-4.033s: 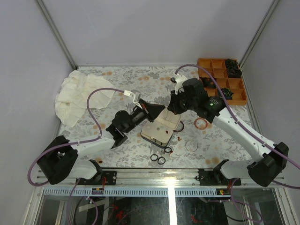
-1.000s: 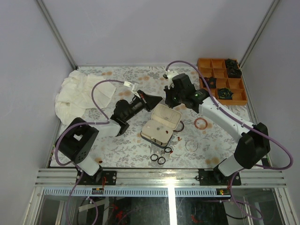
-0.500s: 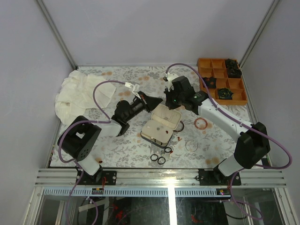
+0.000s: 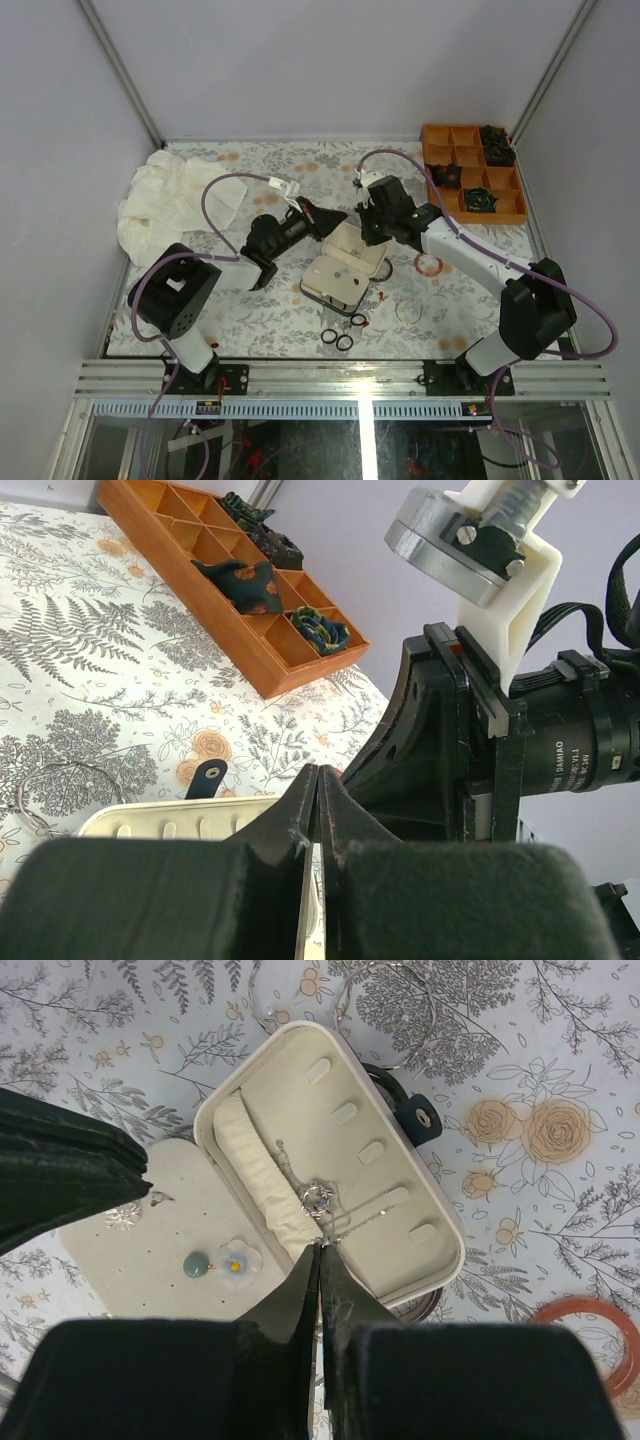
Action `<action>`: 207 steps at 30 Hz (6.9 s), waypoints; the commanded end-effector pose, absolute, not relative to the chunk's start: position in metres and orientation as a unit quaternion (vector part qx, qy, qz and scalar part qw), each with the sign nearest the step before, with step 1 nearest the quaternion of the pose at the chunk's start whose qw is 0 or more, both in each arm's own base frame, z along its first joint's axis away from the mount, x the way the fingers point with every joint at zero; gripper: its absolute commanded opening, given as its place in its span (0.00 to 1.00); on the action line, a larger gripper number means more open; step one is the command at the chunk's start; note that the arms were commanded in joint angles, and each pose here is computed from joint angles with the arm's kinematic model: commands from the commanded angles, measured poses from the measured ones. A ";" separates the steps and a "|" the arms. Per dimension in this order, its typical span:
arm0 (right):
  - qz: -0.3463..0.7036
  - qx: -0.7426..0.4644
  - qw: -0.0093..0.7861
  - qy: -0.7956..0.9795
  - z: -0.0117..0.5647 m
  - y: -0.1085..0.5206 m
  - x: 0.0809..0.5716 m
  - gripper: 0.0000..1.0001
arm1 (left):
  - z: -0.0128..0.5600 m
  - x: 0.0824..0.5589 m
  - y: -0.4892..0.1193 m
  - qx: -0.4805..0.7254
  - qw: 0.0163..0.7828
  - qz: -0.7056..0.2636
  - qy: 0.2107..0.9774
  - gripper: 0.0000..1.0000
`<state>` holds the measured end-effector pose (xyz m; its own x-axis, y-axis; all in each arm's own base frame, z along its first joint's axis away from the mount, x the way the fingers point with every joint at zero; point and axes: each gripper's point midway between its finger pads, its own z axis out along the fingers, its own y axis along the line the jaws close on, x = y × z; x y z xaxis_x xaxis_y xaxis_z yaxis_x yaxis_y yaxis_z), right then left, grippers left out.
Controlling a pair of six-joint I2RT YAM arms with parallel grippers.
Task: Organize the mixed jewelry
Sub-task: Place the jewelry in the jewelry box.
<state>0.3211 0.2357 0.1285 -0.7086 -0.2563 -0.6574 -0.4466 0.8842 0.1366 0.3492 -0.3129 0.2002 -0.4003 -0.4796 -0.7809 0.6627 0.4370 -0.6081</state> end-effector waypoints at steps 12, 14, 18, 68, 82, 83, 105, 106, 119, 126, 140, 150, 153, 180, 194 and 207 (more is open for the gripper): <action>0.145 -0.176 0.370 0.901 0.151 0.242 0.350 0.00 | 0.187 0.362 -0.306 0.070 0.572 -0.500 0.647 0.00; 0.147 -0.177 0.372 0.899 0.154 0.246 0.355 0.00 | 0.184 0.362 -0.304 0.072 0.574 -0.495 0.648 0.00; 0.149 -0.179 0.375 0.897 0.157 0.253 0.365 0.00 | 0.176 0.363 -0.296 0.066 0.577 -0.486 0.654 0.00; 0.127 -0.186 0.353 0.908 0.119 0.273 0.421 0.00 | 0.157 0.382 -0.244 0.004 0.578 -0.493 0.650 0.00; 0.144 -0.188 0.348 0.907 0.112 0.281 0.425 0.00 | 0.156 0.383 -0.243 0.004 0.577 -0.494 0.650 0.00; 0.145 -0.187 0.347 0.908 0.111 0.281 0.425 0.00 | 0.156 0.383 -0.243 0.004 0.577 -0.494 0.650 0.00; 0.204 -0.202 0.326 0.901 0.103 0.302 0.414 0.00 | 0.155 0.384 -0.242 0.003 0.576 -0.496 0.649 0.00; 0.206 -0.201 0.324 0.901 0.101 0.302 0.413 0.00 | 0.155 0.384 -0.241 0.003 0.577 -0.497 0.649 0.00; 0.219 -0.203 0.307 0.904 0.094 0.301 0.393 0.00 | 0.157 0.383 -0.242 0.004 0.576 -0.499 0.647 0.00; 0.216 -0.206 0.304 0.905 0.092 0.298 0.381 0.00 | 0.158 0.381 -0.242 0.005 0.576 -0.502 0.645 0.00; 0.211 -0.218 0.298 0.905 0.091 0.300 0.368 0.00 | 0.158 0.381 -0.241 0.004 0.576 -0.502 0.645 0.00; 0.202 -0.222 0.295 0.907 0.088 0.297 0.359 0.00 | 0.160 0.379 -0.241 0.004 0.577 -0.503 0.644 0.00; 0.198 -0.223 0.295 0.908 0.089 0.295 0.357 0.00 | 0.160 0.379 -0.241 0.004 0.577 -0.502 0.644 0.00; 0.164 -0.218 0.316 0.909 0.104 0.277 0.358 0.30 | 0.160 0.379 -0.242 0.005 0.576 -0.504 0.643 0.00; 0.167 -0.143 0.369 0.903 0.136 0.231 0.376 0.49 | 0.179 0.364 -0.228 -0.011 0.583 -0.489 0.649 0.00; 0.198 -0.143 0.367 0.898 0.118 0.232 0.402 0.47 | 0.180 0.360 -0.225 -0.007 0.587 -0.488 0.646 0.00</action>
<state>0.3873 0.2194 0.1070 -0.7259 -0.1202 -0.6772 -0.3616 0.9043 0.2270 0.3575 -0.2325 0.1725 -0.3653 -0.5726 -0.7340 0.5477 0.5053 -0.6668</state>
